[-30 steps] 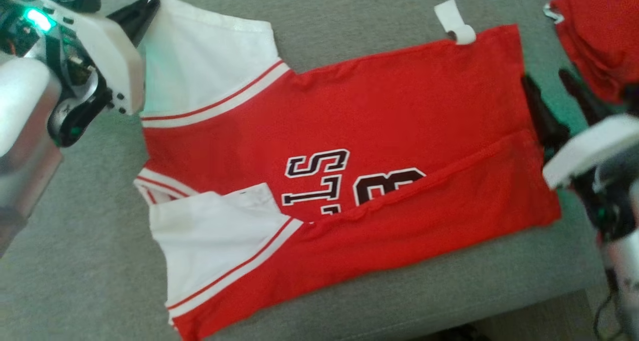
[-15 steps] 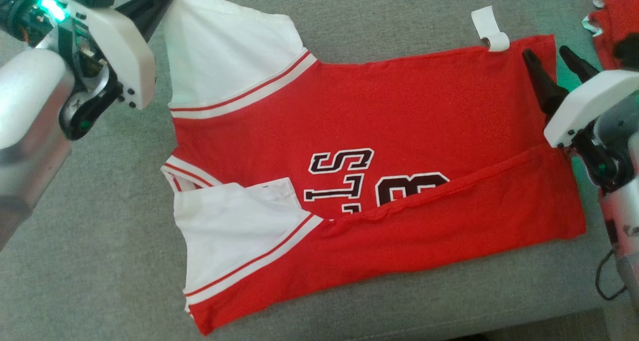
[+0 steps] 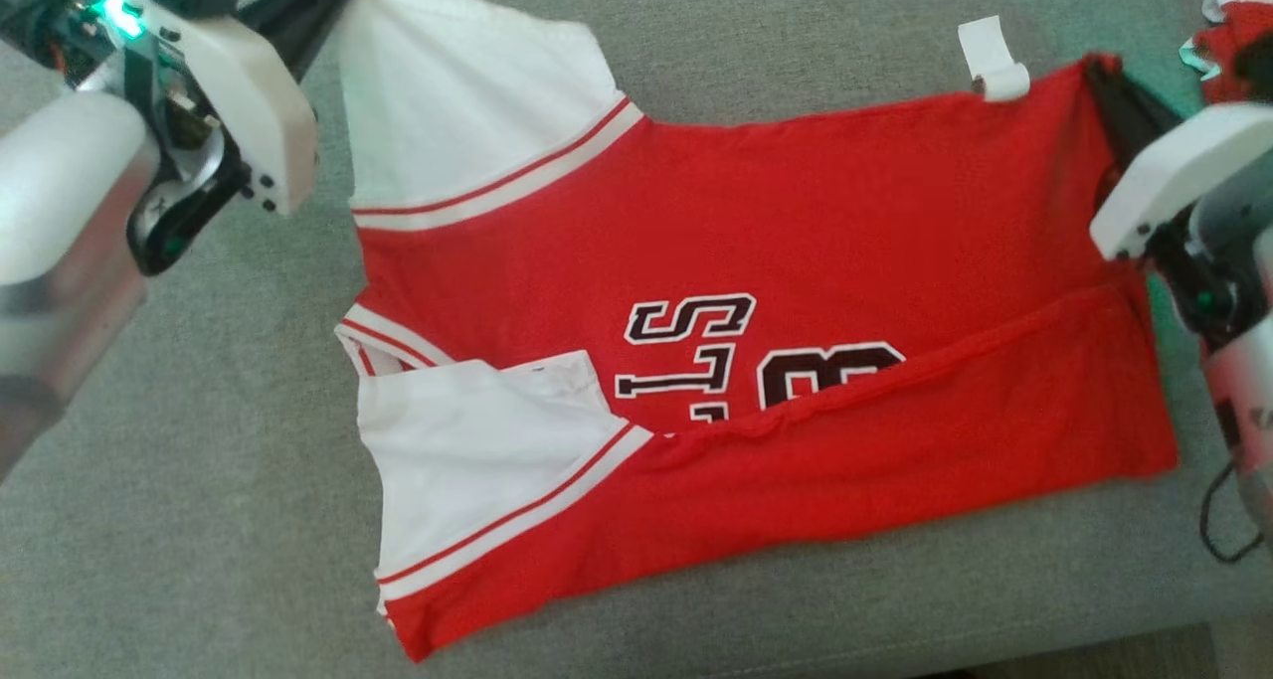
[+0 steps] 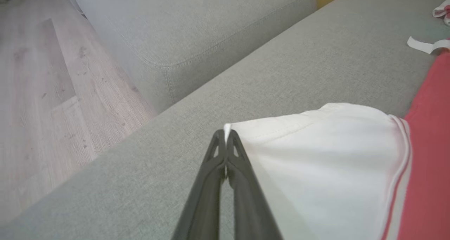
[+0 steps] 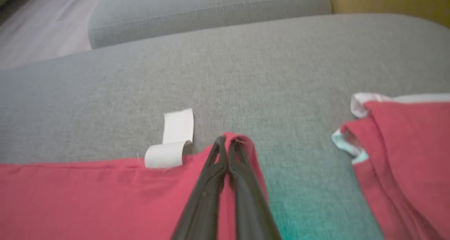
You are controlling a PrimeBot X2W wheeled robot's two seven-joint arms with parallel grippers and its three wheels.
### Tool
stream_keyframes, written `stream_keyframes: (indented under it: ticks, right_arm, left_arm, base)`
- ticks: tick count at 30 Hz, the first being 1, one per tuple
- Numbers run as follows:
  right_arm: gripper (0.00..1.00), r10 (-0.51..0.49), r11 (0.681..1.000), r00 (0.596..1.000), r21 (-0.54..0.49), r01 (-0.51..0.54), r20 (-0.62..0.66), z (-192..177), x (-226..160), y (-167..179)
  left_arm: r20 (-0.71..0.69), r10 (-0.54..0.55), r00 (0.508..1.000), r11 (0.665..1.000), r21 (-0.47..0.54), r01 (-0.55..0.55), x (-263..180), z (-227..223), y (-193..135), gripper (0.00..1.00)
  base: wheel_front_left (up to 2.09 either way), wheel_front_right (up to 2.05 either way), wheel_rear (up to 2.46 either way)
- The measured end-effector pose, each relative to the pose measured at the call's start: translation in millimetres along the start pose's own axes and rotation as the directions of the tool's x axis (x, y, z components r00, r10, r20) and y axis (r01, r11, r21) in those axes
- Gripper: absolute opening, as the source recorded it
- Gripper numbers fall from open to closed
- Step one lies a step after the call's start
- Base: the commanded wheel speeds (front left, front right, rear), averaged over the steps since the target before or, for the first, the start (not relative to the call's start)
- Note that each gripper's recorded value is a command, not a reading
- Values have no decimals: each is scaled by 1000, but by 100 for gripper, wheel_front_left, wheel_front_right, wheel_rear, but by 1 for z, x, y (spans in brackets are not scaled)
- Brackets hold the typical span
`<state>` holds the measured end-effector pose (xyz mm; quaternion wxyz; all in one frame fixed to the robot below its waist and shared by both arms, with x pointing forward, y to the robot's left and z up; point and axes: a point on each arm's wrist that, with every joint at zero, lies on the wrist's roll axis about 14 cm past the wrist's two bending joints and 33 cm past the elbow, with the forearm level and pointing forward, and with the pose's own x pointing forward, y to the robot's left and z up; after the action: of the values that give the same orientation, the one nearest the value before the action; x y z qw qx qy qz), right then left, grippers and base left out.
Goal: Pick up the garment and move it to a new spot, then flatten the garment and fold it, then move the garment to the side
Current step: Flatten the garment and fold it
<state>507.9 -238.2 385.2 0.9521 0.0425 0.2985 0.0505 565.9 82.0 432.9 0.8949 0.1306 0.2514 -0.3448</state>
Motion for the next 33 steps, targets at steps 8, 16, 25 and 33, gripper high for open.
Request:
stream_keyframes:
  ticks: [8, 16, 25, 33]
  right_arm:
    - [0, -14, 1000, 981, 10, 13, 194, 61, -3, -9]
    - [0, -8, 1000, 969, 15, 5, 246, 82, -13, -11]
    - [0, 12, 999, 982, 37, -20, 189, 41, -27, -7]
    - [0, 36, 998, 986, 43, -43, 165, 20, -44, 0]
  left_arm:
    - [212, 75, 974, 994, 61, -90, -11, 52, 28, 0]
    - [298, 84, 951, 994, 46, -103, -25, 73, 24, 0]
    - [284, 45, 958, 999, -20, -41, -54, 28, -8, 0]
    - [272, 55, 961, 996, -87, -32, -90, -5, -38, 0]
  base:
    - [0, 0, 0]
    - [0, 0, 0]
    - [0, 0, 0]
    - [0, 0, 0]
